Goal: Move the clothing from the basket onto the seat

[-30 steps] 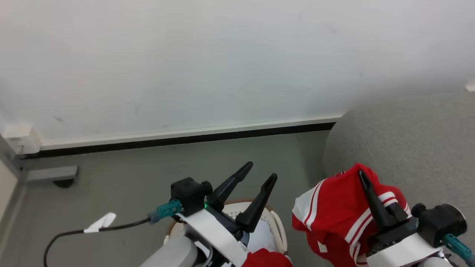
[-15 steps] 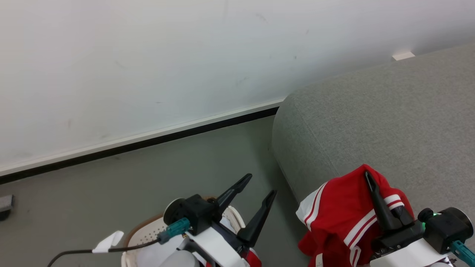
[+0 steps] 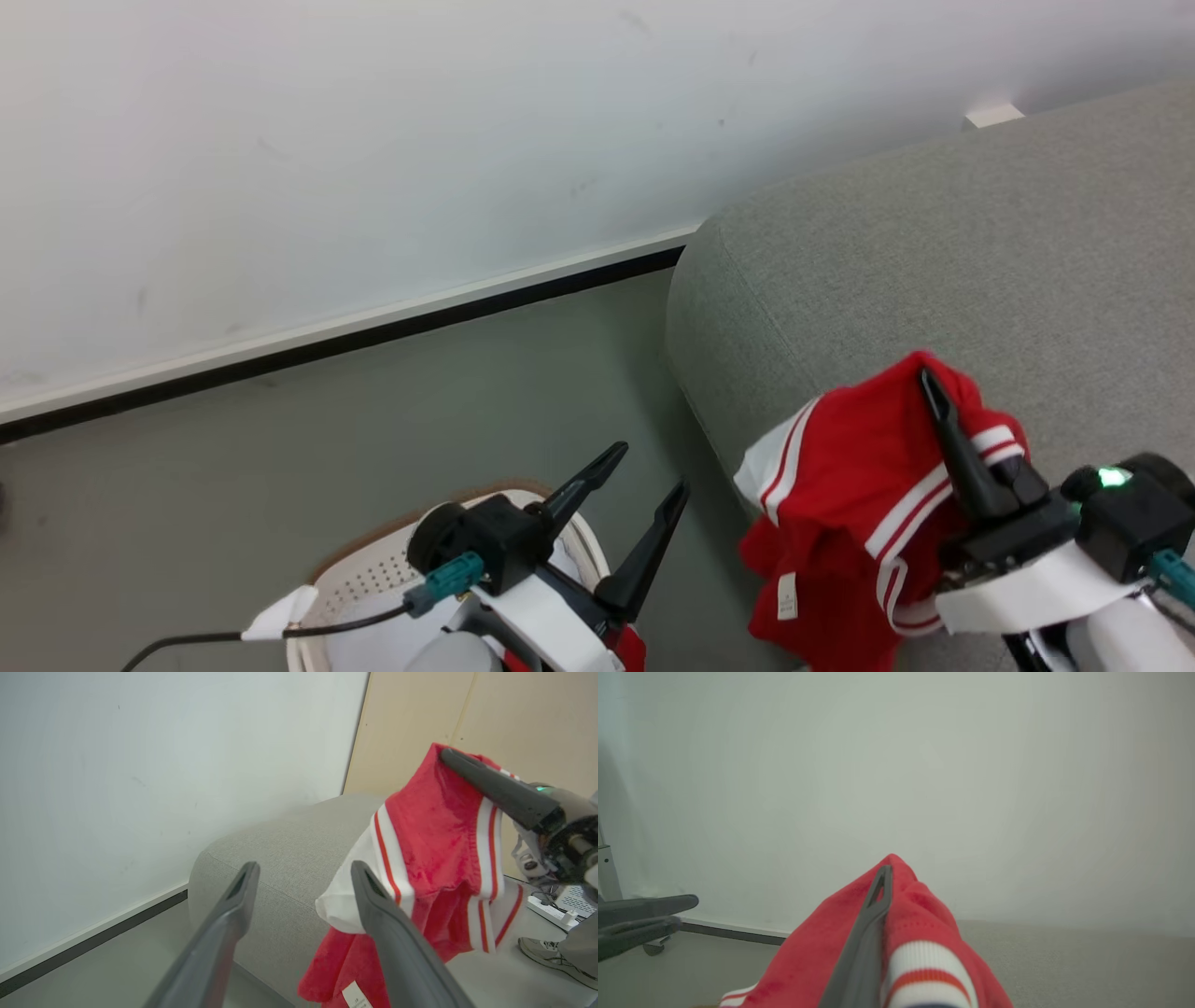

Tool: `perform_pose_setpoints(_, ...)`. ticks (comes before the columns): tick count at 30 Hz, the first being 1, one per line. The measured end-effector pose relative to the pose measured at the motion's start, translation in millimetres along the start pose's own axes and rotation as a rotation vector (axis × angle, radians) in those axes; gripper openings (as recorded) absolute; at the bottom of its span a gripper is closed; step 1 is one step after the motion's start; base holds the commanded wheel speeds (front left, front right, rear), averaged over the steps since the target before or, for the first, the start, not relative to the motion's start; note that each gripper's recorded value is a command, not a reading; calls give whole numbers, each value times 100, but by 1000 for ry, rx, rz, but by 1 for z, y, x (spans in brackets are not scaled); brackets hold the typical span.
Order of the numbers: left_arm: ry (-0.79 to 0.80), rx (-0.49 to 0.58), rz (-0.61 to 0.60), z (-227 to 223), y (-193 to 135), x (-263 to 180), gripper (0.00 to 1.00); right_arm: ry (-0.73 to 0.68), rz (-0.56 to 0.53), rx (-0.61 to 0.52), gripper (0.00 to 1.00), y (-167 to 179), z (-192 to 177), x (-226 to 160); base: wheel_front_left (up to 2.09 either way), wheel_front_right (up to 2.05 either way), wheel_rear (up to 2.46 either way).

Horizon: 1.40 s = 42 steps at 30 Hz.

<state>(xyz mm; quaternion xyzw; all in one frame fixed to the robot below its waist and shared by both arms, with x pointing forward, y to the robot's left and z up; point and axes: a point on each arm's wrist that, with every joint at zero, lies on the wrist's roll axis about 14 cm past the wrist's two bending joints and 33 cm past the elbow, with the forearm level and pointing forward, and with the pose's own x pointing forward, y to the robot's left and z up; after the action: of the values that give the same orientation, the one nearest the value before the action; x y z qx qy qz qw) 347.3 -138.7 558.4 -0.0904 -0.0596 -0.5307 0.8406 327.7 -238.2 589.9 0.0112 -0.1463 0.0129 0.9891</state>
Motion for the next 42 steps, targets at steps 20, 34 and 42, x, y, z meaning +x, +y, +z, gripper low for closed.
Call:
perform_pose_setpoints(20, 100, -87, 58, -81, 96, -9, 100, -194, -80, -138, 0, -105, 81, 186, 0, 0, 0)
perform_pose_setpoints(34, 214, -176, 161, -159, 151, -49, 100, 238, -218, -400, 0, -186, -50, 245, 0, 0, 0)
perform_pose_setpoints(42, 244, -182, 210, -165, 159, -65, 100, 690, -371, -352, 28, -231, -169, 176, 0, 0, 0)
